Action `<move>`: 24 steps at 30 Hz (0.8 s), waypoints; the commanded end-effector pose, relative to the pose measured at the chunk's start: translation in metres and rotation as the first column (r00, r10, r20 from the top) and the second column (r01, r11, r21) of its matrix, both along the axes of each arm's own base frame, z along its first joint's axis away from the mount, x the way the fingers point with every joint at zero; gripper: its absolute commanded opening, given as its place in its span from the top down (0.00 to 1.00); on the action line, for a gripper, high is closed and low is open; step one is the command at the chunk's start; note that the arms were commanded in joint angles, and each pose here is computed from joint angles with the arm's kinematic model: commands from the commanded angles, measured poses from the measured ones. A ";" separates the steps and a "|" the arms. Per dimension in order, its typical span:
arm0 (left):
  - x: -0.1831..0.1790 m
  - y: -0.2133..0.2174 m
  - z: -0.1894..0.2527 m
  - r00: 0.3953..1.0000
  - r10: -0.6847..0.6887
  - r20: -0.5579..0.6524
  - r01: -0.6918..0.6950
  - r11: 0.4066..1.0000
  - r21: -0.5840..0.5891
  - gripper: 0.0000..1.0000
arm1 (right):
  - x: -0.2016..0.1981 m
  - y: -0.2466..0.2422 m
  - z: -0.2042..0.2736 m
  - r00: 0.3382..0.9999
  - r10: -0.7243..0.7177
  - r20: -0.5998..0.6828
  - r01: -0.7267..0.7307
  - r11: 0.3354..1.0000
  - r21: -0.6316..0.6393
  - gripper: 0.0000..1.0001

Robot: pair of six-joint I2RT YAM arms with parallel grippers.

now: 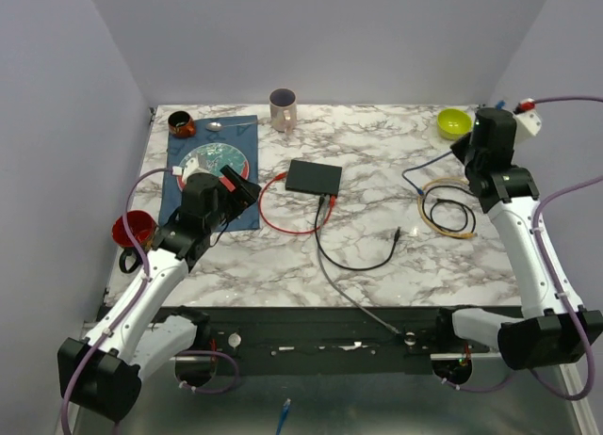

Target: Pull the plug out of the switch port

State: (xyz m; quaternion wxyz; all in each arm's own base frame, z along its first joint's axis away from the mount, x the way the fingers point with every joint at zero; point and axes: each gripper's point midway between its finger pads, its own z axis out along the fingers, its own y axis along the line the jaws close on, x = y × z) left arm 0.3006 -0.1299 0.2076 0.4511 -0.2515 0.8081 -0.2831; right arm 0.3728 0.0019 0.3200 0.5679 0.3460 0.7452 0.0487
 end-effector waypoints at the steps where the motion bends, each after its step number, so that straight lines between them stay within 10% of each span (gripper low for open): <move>1: -0.002 0.012 -0.020 0.992 0.073 -0.102 -0.070 0.997 0.040 0.11 | -0.017 -0.074 -0.058 0.949 -0.281 -0.145 0.292 0.955 0.060 0.99; 3: -0.003 0.012 -0.025 0.991 0.071 -0.117 -0.066 0.997 0.045 0.11 | -0.015 -0.087 -0.082 0.929 -0.304 -0.212 0.318 0.947 0.035 0.82; 6: -0.005 0.012 -0.030 0.990 0.066 -0.127 -0.061 0.997 0.049 0.10 | -0.009 -0.099 -0.120 0.911 -0.266 -0.316 0.298 0.953 0.056 0.22; 9: -0.006 0.012 -0.033 0.988 0.059 -0.144 -0.051 0.997 0.062 0.01 | 0.000 -0.091 -0.130 0.924 -0.185 -0.333 0.237 0.964 0.121 0.00; 15: -0.001 -0.002 -0.036 0.989 -0.007 -0.145 0.012 0.999 0.032 0.01 | 0.032 -0.027 -0.099 0.985 0.079 -0.154 -0.044 0.975 0.218 0.00; 24: 0.012 -0.024 -0.044 0.985 -0.091 -0.146 0.090 0.996 -0.015 0.01 | 0.053 0.106 -0.097 0.884 0.460 -0.082 -0.442 0.881 0.169 0.05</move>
